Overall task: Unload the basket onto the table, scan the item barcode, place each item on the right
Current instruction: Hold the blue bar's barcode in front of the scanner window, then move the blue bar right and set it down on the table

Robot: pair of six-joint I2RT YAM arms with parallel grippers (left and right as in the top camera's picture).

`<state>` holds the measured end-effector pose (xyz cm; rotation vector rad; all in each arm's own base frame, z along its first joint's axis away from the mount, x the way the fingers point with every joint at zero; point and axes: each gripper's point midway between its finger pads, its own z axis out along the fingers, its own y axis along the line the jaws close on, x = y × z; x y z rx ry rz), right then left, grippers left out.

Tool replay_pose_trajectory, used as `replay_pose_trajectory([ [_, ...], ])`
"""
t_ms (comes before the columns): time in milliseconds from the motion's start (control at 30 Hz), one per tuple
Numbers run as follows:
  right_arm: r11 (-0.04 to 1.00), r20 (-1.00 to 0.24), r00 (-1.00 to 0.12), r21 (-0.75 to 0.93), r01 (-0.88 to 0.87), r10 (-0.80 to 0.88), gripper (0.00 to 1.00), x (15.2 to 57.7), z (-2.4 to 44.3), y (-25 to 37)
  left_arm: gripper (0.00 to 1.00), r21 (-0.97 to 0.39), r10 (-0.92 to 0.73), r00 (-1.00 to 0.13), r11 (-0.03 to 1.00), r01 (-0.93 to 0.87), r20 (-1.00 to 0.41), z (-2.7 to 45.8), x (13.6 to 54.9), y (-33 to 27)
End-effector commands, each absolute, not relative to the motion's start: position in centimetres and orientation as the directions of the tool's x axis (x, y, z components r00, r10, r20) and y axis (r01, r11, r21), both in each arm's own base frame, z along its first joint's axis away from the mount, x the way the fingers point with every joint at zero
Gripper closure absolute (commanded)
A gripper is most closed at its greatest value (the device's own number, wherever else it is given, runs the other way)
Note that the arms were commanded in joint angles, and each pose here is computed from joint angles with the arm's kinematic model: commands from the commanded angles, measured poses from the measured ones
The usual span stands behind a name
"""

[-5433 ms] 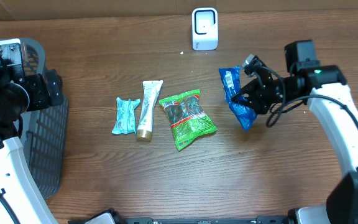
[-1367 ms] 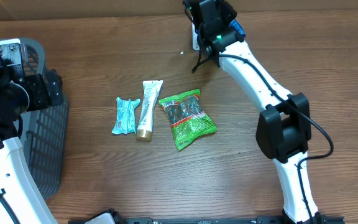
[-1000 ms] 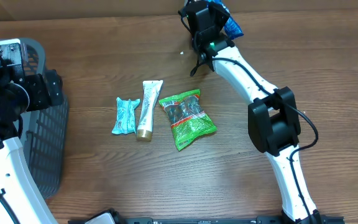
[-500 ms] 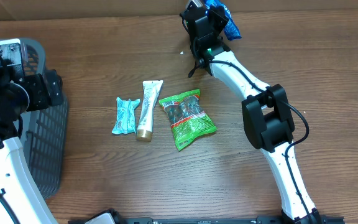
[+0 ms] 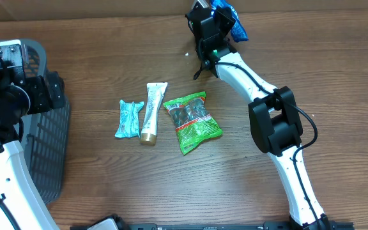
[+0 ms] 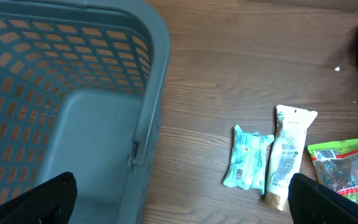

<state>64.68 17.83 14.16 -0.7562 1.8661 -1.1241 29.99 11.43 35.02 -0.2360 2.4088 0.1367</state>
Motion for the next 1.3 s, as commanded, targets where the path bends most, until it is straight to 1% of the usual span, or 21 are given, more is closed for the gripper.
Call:
replay_pose_trajectory([
  [0,0.422,-0.335,-0.506,-0.904,-0.064,-0.795,0.96,64.5,14.8,17.4,0.0,0.043,-0.115,-0.734,0.98,-0.192,-0.669,35.3,30.2,11.5],
  [100,0.441,-0.356,-0.509,-0.896,-0.054,-0.784,0.96,64.4,14.9,17.4,0.0,0.043,-0.115,-0.734,0.98,-0.192,-0.669,35.3,30.2,11.5],
  [333,0.478,-0.395,-0.492,-0.877,-0.049,-0.775,0.96,63.9,17.3,17.8,0.0,0.043,-0.115,-0.734,0.98,-0.192,-0.669,35.3,30.2,11.5],
  [600,0.611,-0.479,-0.465,-0.771,-0.183,-0.744,0.96,61.8,18.9,19.1,0.0,0.043,-0.115,-0.734,0.98,-0.192,-0.669,35.3,30.2,11.5],
  [700,0.656,-0.518,-0.462,-0.725,-0.209,-0.72,0.96,60.8,20.2,19.4,0.0,0.043,-0.115,-0.734,0.98,-0.192,-0.669,35.3,30.2,11.5],
  [800,0.718,-0.571,-0.454,-0.637,-0.28,-0.684,0.96,58.8,22.2,20.2,0.0,0.043,-0.115,-0.734,0.98,-0.192,-0.669,35.3,30.2,11.5],
  [900,0.794,-0.642,-0.468,-0.467,-0.389,-0.607,0.96,55.7,24.0,21.5,0.0,0.043,-0.115,-0.734,0.98,-0.192,-0.669,35.3,30.2,11.5],
  [967,0.829,-0.684,-0.508,-0.274,-0.487,-0.524,0.96,52.7,24.9,22.8,0.0,0.043,-0.115,-0.734,0.98,-0.192,-0.669,35.3,30.2,11.5],
  [1033,0.814,-0.693,-0.573,-0.035,-0.58,-0.438,0.96,49.0,25.9,24.1,0.0,0.043,-0.115,-0.734,0.98,-0.192,-0.669,35.3,30.2,11.5],
  [1100,0.765,-0.653,-0.652,0.17,-0.621,-0.384,0.96,45.3,27.0,23.8,0.0,0.043,-0.115,-0.734,0.98,-0.192,-0.669,35.3,30.2,11.5],
  [1133,0.761,-0.627,-0.689,0.226,-0.607,-0.363,0.96,44.2,27.2,23.2,0.0,0.043,-0.115,-0.734,0.98,-0.192,-0.669,35.3,30.2,11.5],
  [1200,0.763,-0.577,-0.743,0.293,-0.576,-0.34,0.96,42.8,27.3,21.4,0.0,0.043,-0.115,-0.734,0.98,-0.192,-0.669,35.3,30.2,11.5],
  [1267,0.796,-0.506,-0.806,0.327,-0.509,-0.307,0.96,41.9,26.7,18.7,0.0,0.043,-0.115,-0.734,0.98,-0.192,-0.669,35.3,30.2,11.5],
])
